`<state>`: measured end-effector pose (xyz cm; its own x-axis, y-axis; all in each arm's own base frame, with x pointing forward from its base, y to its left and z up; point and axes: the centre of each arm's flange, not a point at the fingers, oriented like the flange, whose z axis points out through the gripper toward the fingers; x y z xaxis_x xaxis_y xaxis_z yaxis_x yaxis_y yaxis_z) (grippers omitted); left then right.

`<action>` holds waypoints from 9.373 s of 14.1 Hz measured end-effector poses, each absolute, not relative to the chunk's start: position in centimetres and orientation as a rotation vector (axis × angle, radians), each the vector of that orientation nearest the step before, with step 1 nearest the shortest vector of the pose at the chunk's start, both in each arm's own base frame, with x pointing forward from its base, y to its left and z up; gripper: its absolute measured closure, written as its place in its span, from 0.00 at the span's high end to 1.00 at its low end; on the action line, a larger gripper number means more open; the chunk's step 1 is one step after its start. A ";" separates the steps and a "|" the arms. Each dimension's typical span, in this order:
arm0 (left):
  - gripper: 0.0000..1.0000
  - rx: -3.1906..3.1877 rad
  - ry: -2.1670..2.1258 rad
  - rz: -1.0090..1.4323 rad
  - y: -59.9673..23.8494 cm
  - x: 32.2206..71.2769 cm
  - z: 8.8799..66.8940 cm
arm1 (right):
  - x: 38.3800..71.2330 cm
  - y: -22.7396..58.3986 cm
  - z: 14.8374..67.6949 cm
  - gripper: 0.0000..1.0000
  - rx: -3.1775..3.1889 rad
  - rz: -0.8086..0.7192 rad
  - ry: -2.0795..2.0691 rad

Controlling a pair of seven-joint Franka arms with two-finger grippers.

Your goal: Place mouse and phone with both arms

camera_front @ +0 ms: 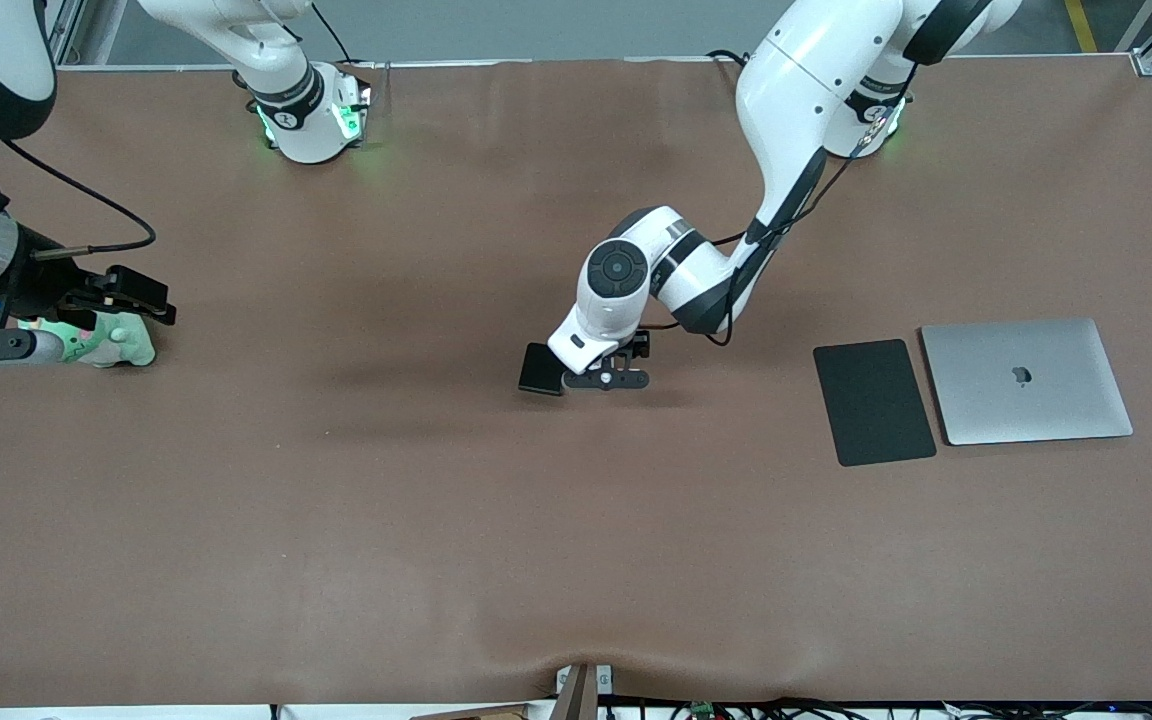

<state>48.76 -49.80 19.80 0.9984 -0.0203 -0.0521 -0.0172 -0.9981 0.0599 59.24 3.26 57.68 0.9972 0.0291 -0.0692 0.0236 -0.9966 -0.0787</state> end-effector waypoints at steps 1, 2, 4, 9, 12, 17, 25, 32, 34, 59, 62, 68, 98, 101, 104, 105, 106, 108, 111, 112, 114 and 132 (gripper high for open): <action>0.97 3.082 -0.030 -0.083 -49.8 48.7 19.7 | 59.3 3.3 57.4 1.00 -3.060 0.114 -0.040; 0.94 3.083 -0.030 -0.085 -49.9 48.6 19.6 | 59.5 3.3 57.0 1.00 -3.059 0.124 -0.040; 0.90 3.086 -0.016 -0.090 -50.0 48.5 19.3 | 60.0 3.4 55.9 1.00 -3.055 0.153 -0.039; 0.85 3.096 0.011 -0.108 -50.3 47.9 18.3 | 61.9 6.2 50.5 1.00 -3.049 0.260 -0.102; 0.78 3.109 -0.008 -0.118 -50.5 47.3 17.4 | 63.0 8.0 47.9 1.00 -3.050 0.264 -0.136; 0.62 3.123 0.015 -0.093 -50.0 48.4 18.2 | 64.2 12.0 43.8 1.00 -3.050 0.267 -0.217; 0.62 3.209 0.215 -0.133 -28.2 61.3 33.5 | 63.0 20.7 35.4 1.00 -2.991 0.485 -0.175; 0.62 3.187 0.292 -0.263 -6.0 63.8 31.9 | 61.6 28.1 34.1 1.00 -3.036 0.444 0.261; 0.62 3.181 0.314 -0.280 -4.4 62.8 30.2 | 61.7 29.6 33.9 1.00 -3.027 0.379 0.288; 0.96 3.122 0.009 0.027 -4.2 57.9 19.8 | 55.7 44.1 18.1 1.00 -3.046 0.208 0.253; 1.00 3.129 0.016 0.079 -4.0 60.1 23.3 | 55.5 44.3 17.8 1.00 -3.046 0.204 0.248; 1.00 3.185 0.073 0.022 -2.5 64.9 39.2 | 55.1 44.6 17.1 0.94 -3.087 0.181 0.189; 1.00 3.194 -0.036 0.004 -4.4 53.2 64.5 | 58.0 -11.7 19.6 0.82 -3.066 0.315 0.105; 1.00 3.194 -0.036 0.003 -4.4 53.2 64.4 | 56.8 -14.7 19.0 0.82 -3.059 0.280 0.005; 1.00 3.194 -0.036 0.001 -4.4 53.3 64.3 | 55.6 -15.3 17.7 0.82 -3.069 0.241 -0.005; 1.00 3.194 -0.033 0.005 -4.3 53.3 64.5 | 55.4 -15.0 17.4 0.82 -3.072 0.227 -0.009; 1.00 3.193 -0.030 0.010 -4.2 53.3 64.7 | 55.2 -14.9 17.2 0.82 -3.073 0.223 -0.012; 1.00 3.193 -0.023 0.016 -4.0 53.2 65.3 | 55.2 -14.7 17.1 0.85 -3.073 0.219 -0.016; 1.00 3.193 -0.022 0.016 -4.0 53.1 65.6 | 55.3 -14.3 17.1 1.00 -3.072 0.218 -0.028; 1.00 3.193 -0.022 0.015 -4.0 53.1 65.6 | 55.5 -13.9 17.2 1.00 -3.072 0.215 -0.038; 1.00 3.193 -0.022 0.007 -4.0 53.1 65.5 | 56.5 -12.0 18.2 1.00 -3.078 0.187 -0.092; 1.00 3.195 -0.021 -0.034 -3.9 52.7 65.6 | 52.8 -6.1 64.1 1.00 -3.074 0.123 0.083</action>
